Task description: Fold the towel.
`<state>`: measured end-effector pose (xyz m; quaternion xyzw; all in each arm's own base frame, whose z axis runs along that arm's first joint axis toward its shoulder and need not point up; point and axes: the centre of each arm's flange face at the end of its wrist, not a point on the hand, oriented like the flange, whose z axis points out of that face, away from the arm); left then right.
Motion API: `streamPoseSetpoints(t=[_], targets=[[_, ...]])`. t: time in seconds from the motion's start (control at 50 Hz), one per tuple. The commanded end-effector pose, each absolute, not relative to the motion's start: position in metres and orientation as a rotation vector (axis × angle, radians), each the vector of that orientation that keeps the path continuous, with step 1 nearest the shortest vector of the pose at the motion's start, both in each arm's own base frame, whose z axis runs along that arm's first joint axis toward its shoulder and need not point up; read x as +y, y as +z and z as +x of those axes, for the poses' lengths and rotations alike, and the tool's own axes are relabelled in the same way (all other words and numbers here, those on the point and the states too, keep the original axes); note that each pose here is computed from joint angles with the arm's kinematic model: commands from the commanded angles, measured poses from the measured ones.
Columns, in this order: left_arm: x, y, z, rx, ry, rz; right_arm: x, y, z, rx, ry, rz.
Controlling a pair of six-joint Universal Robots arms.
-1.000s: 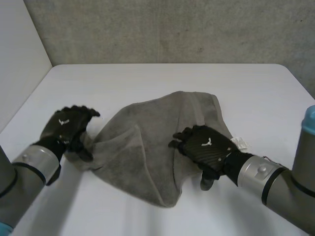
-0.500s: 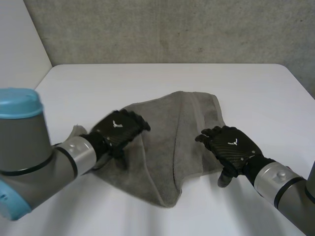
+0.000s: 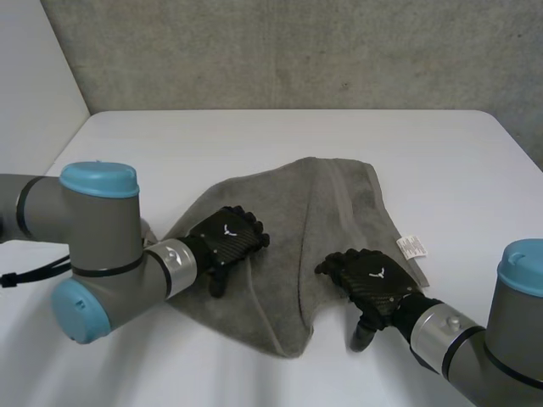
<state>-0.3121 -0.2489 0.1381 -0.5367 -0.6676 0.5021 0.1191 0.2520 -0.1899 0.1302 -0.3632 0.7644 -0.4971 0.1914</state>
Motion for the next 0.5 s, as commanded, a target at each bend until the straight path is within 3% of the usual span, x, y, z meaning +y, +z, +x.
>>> streamPoseSetpoints(t=[0.02,0.3,0.5], targets=[[-0.252,0.132,-0.314,-1.931,1.478,-1.667,-0.191,0.130,0.251,2.155,-1.402,-1.015],[-0.261,0.134,-0.293,-2.133,1.491,-1.816,-0.191,0.130,0.251,2.158,-1.401,-1.017],[-0.248,0.150,-0.285,-2.153,1.476,-1.820,-0.199,0.130,0.248,2.146,-1.458,-0.979]])
